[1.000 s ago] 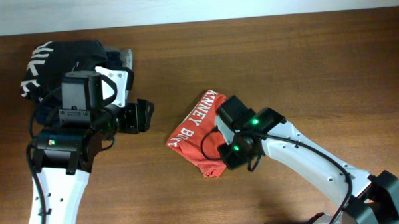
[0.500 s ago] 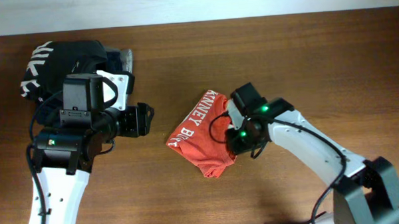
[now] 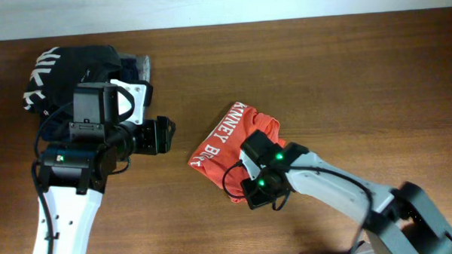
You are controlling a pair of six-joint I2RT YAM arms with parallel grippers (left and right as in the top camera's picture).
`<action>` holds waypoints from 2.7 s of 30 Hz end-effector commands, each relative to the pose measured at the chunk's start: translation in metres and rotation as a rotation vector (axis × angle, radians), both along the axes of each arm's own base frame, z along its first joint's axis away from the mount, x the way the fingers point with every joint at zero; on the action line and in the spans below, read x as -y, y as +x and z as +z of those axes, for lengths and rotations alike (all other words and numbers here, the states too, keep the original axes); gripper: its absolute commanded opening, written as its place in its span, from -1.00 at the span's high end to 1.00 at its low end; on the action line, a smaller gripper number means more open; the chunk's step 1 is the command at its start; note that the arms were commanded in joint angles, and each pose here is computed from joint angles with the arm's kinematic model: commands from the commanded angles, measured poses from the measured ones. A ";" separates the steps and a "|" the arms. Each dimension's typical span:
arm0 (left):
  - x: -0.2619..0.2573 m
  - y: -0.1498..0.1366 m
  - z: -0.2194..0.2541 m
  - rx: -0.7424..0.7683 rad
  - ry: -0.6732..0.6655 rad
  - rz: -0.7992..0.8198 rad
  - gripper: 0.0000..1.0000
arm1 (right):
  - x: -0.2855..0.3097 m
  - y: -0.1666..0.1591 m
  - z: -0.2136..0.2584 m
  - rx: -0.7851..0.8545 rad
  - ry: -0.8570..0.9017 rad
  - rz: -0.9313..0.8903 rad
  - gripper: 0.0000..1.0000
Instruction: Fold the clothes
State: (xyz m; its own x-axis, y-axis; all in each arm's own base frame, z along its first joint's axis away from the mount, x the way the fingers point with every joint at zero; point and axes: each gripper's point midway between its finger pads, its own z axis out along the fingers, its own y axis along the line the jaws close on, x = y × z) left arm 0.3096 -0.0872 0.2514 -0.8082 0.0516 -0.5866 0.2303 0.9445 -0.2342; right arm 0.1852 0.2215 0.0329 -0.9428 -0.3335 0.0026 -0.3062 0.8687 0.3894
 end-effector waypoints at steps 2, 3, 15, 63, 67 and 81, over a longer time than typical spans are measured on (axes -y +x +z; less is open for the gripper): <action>0.005 -0.004 -0.018 -0.076 -0.003 -0.032 -0.54 | -0.009 0.019 0.067 0.216 0.150 0.027 0.92; 0.009 -0.005 -0.023 -0.100 -0.009 -0.046 -0.54 | -0.009 0.021 0.075 0.251 0.162 0.023 0.92; 0.093 -0.001 -0.149 -0.323 0.048 -0.425 0.65 | 0.000 0.056 0.062 0.304 0.071 -0.216 0.92; 0.107 0.052 -0.238 -0.361 0.006 -0.361 0.57 | 0.076 0.169 -0.037 0.232 0.130 -0.483 0.92; 0.094 0.044 -0.245 -0.406 0.073 -0.333 0.62 | 0.113 0.152 -0.023 0.204 0.067 -0.477 0.92; 0.173 0.091 -0.130 -0.112 -0.230 -0.527 0.39 | 0.145 0.132 0.052 0.335 0.028 -0.467 0.80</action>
